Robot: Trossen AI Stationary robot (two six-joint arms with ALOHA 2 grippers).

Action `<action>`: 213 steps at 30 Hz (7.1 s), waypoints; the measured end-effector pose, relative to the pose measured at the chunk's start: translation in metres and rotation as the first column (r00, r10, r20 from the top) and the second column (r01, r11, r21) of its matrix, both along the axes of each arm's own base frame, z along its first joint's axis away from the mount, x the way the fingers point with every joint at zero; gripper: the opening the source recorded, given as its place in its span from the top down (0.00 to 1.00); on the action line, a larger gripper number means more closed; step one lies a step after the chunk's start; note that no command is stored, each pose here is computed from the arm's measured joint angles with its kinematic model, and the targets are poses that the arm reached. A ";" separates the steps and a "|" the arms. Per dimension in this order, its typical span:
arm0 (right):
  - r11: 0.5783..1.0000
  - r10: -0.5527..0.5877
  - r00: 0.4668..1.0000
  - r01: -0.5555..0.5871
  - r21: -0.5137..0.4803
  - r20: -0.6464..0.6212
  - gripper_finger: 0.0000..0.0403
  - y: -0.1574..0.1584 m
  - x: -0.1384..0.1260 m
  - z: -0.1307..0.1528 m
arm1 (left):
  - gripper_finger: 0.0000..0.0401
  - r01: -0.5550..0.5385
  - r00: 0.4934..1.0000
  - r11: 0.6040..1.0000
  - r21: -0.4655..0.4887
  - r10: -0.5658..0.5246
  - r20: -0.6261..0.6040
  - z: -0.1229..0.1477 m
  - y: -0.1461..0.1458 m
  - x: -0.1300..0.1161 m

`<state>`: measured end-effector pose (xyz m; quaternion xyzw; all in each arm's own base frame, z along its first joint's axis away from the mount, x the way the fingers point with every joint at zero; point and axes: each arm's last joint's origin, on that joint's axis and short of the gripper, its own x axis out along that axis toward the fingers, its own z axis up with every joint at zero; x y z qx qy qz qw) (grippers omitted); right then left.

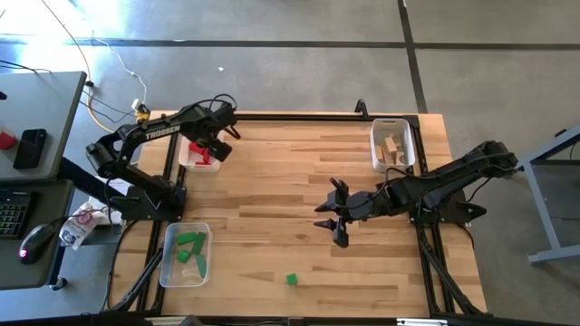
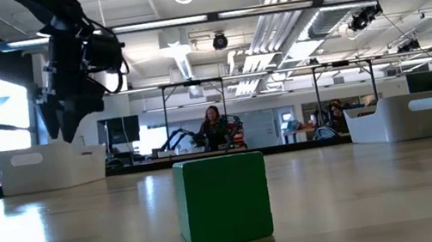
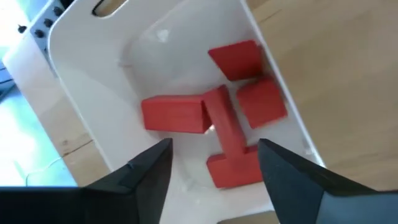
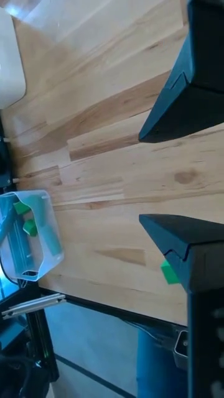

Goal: Sort & place blocks by color
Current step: Put the green block into the transparent bin

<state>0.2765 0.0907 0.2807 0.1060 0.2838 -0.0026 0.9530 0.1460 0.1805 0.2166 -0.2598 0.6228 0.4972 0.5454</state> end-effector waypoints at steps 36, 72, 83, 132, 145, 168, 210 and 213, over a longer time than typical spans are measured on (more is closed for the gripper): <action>0.988 0.119 0.980 -0.101 -0.119 0.158 0.54 0.036 -0.008 0.013 | 0.43 0.501 0.696 0.860 0.091 -0.464 0.548 0.050 -0.165 0.073; 0.989 0.078 0.986 -0.058 -0.136 0.146 0.54 0.034 -0.008 0.011 | 0.43 0.541 0.085 0.577 0.611 -0.761 0.643 0.105 -0.287 0.124; 0.993 0.055 0.994 -0.044 -0.107 0.097 0.54 0.033 -0.010 0.007 | 0.43 0.592 0.213 0.537 0.601 -0.823 0.526 0.078 -0.313 0.156; 0.994 0.001 0.996 0.010 -0.112 0.093 0.54 0.032 -0.011 0.006 | 0.43 0.641 0.264 0.596 0.483 -0.763 0.590 -0.080 -0.382 0.217; 0.996 -0.014 0.996 0.022 -0.091 0.089 0.54 0.031 -0.011 0.005 | 0.43 0.658 0.268 0.604 0.449 -0.746 0.609 -0.100 -0.387 0.220; 0.995 -0.014 0.997 0.021 -0.095 0.082 0.54 0.031 -0.011 0.004 | 0.74 0.708 0.278 0.538 0.457 -0.808 0.520 -0.114 -0.374 0.225; 0.995 -0.028 0.999 0.031 -0.094 0.028 0.54 0.030 -0.014 0.000 | 0.74 0.778 0.587 0.599 0.190 -0.801 0.120 0.003 -0.310 0.077; 0.995 -0.029 0.999 0.031 -0.094 0.026 0.54 0.030 -0.014 0.000 | 0.74 0.761 0.592 0.621 0.188 -0.784 0.187 0.014 -0.306 0.062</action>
